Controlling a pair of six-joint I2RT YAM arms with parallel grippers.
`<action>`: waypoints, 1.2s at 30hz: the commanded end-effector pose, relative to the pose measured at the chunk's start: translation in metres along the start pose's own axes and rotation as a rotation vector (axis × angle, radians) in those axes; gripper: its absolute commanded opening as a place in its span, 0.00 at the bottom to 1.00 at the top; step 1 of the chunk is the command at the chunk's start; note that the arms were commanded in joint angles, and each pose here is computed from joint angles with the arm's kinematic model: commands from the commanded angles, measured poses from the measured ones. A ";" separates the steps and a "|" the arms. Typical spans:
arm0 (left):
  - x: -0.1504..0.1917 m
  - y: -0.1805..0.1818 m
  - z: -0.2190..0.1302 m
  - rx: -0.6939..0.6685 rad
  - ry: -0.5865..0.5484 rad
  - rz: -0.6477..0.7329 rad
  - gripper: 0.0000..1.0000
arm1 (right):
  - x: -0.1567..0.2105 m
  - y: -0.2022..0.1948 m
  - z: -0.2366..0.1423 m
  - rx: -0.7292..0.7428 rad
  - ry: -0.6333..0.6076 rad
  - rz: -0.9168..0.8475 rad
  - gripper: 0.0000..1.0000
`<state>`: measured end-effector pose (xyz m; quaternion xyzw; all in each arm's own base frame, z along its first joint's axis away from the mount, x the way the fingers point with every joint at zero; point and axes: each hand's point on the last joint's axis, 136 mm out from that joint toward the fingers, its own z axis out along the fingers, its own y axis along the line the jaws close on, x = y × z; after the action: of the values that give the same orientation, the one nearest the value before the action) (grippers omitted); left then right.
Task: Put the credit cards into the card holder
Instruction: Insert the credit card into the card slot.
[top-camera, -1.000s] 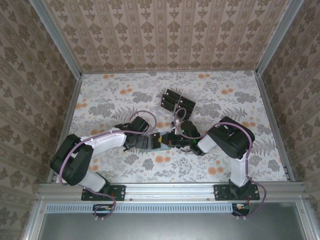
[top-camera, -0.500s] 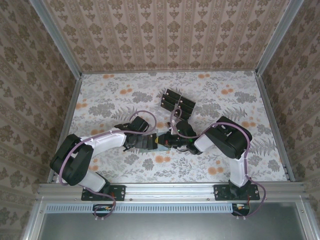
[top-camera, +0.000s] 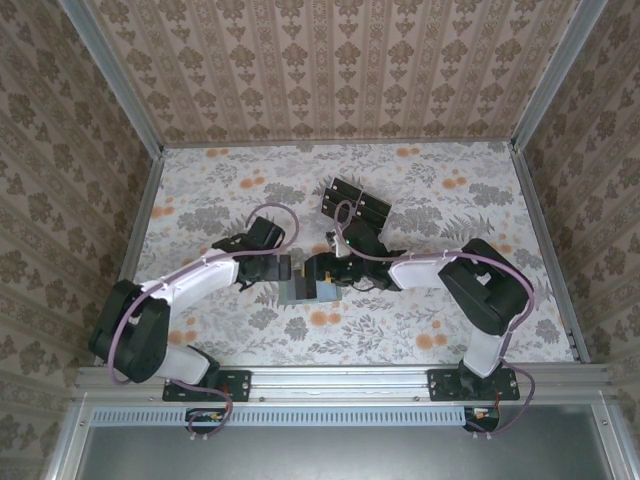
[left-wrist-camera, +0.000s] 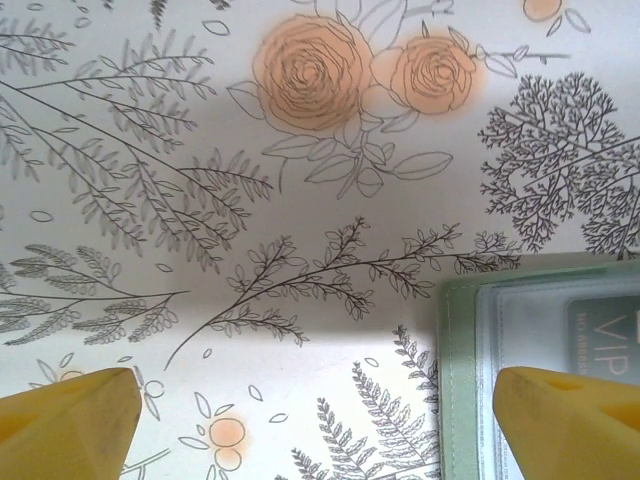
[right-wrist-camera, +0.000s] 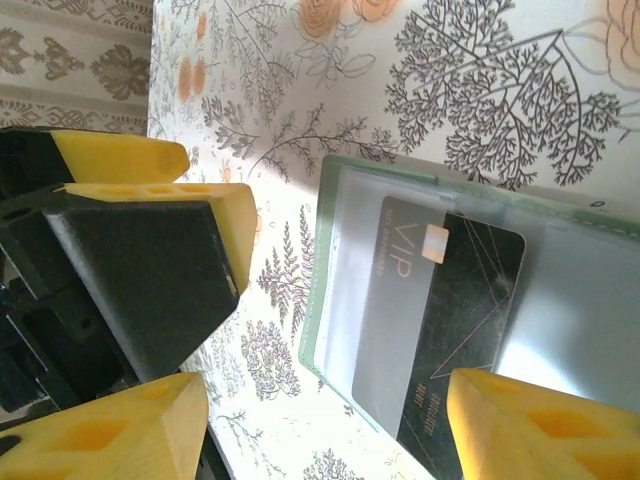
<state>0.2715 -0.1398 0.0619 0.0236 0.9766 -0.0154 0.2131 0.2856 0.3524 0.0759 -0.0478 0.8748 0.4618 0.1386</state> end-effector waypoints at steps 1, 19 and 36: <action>0.003 0.008 -0.010 -0.004 0.021 -0.016 1.00 | 0.002 -0.003 -0.014 0.115 0.027 -0.055 0.66; 0.045 0.032 0.007 -0.083 0.102 -0.039 1.00 | 0.011 -0.036 -0.006 0.450 0.103 -0.158 0.10; 0.058 0.028 0.027 -0.091 0.146 -0.032 1.00 | 0.021 -0.040 0.022 0.437 0.152 -0.144 0.10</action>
<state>0.2336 -0.1097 0.0178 0.0034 0.9889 0.0246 0.1467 0.2773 0.3413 0.0275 -0.1112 0.9567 0.2430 0.1150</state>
